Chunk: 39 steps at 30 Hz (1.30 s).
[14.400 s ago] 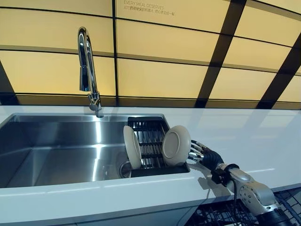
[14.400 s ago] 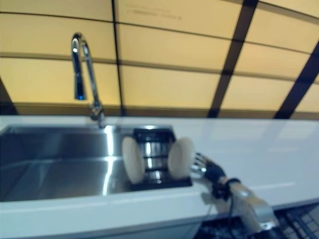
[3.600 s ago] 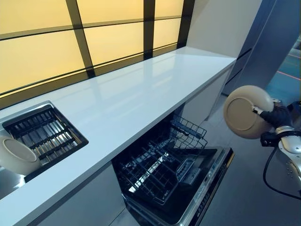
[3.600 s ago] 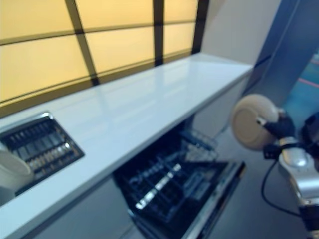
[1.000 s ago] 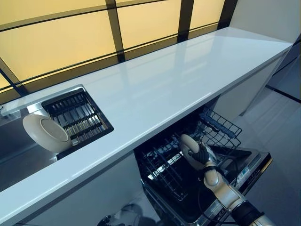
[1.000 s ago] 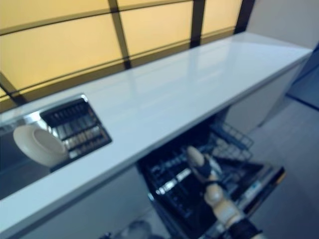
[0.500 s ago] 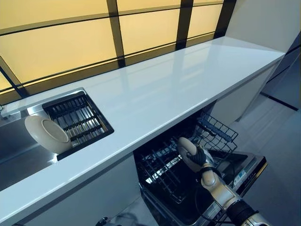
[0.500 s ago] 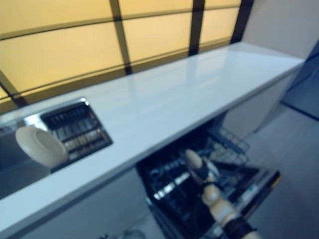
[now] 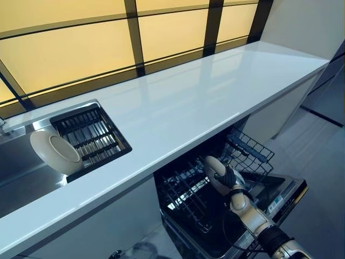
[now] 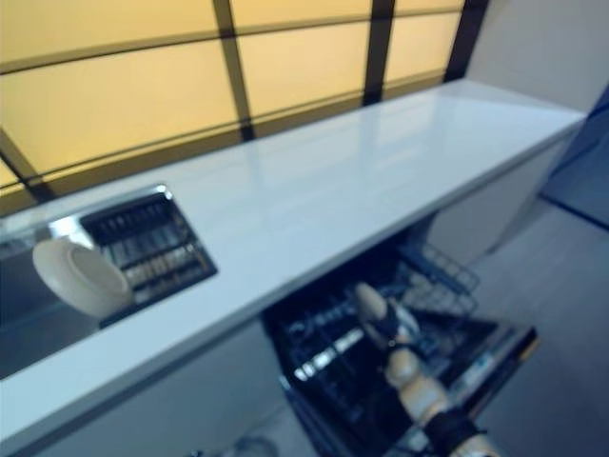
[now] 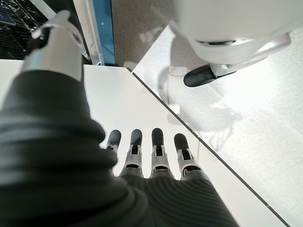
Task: Take plates into dishwasher
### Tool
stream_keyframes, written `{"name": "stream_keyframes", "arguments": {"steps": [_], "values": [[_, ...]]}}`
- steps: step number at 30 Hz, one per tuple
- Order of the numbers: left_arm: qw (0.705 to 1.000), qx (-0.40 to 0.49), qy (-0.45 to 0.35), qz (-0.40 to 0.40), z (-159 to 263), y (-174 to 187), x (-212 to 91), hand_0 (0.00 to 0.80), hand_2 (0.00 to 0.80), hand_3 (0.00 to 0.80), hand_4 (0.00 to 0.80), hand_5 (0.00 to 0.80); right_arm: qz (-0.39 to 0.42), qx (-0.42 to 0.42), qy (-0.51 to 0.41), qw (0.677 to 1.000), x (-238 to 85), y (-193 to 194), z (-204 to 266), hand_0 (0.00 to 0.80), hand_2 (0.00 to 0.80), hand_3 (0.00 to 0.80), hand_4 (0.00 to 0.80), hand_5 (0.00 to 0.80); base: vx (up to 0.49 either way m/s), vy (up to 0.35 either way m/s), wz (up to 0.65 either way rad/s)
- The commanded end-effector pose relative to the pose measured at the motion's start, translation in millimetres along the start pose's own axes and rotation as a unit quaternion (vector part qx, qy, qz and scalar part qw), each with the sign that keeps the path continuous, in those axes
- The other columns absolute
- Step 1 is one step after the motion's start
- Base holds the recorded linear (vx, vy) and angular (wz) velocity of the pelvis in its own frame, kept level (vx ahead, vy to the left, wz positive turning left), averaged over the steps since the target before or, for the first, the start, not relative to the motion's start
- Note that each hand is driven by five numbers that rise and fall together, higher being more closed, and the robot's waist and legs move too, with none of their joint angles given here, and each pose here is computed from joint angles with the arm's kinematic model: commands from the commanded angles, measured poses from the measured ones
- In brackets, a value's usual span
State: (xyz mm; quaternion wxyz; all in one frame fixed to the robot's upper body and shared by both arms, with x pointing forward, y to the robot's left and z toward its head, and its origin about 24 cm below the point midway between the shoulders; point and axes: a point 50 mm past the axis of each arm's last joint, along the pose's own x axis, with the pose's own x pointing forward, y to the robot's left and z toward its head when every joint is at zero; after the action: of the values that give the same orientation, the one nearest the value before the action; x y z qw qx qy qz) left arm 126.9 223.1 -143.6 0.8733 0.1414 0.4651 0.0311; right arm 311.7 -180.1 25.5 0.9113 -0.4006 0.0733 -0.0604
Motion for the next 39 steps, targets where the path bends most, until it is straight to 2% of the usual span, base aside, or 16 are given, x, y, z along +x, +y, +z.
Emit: {"name": "stream_keyframes", "arguments": {"steps": [1,25,39], "values": [[0.999,0.014,-0.037,0.009,23,13,6,0.000,0.000,0.000,0.000,0.000,-0.044,-0.043,0.005,0.998,13,-27,-6,0.800,0.800,0.800,0.800,0.800,0.000,0.000,0.00],[0.999,0.018,-0.044,-0.009,28,7,7,0.000,0.000,0.000,0.000,0.000,-0.057,-0.100,0.041,0.992,31,-54,-20,0.800,0.800,0.800,0.800,0.800,0.000,0.000,0.00],[0.998,0.022,-0.051,-0.015,31,4,8,0.000,0.000,0.000,0.000,0.000,-0.035,-0.112,0.044,0.992,30,-44,-24,0.800,0.800,0.800,0.800,0.800,0.005,0.003,0.01]]}}
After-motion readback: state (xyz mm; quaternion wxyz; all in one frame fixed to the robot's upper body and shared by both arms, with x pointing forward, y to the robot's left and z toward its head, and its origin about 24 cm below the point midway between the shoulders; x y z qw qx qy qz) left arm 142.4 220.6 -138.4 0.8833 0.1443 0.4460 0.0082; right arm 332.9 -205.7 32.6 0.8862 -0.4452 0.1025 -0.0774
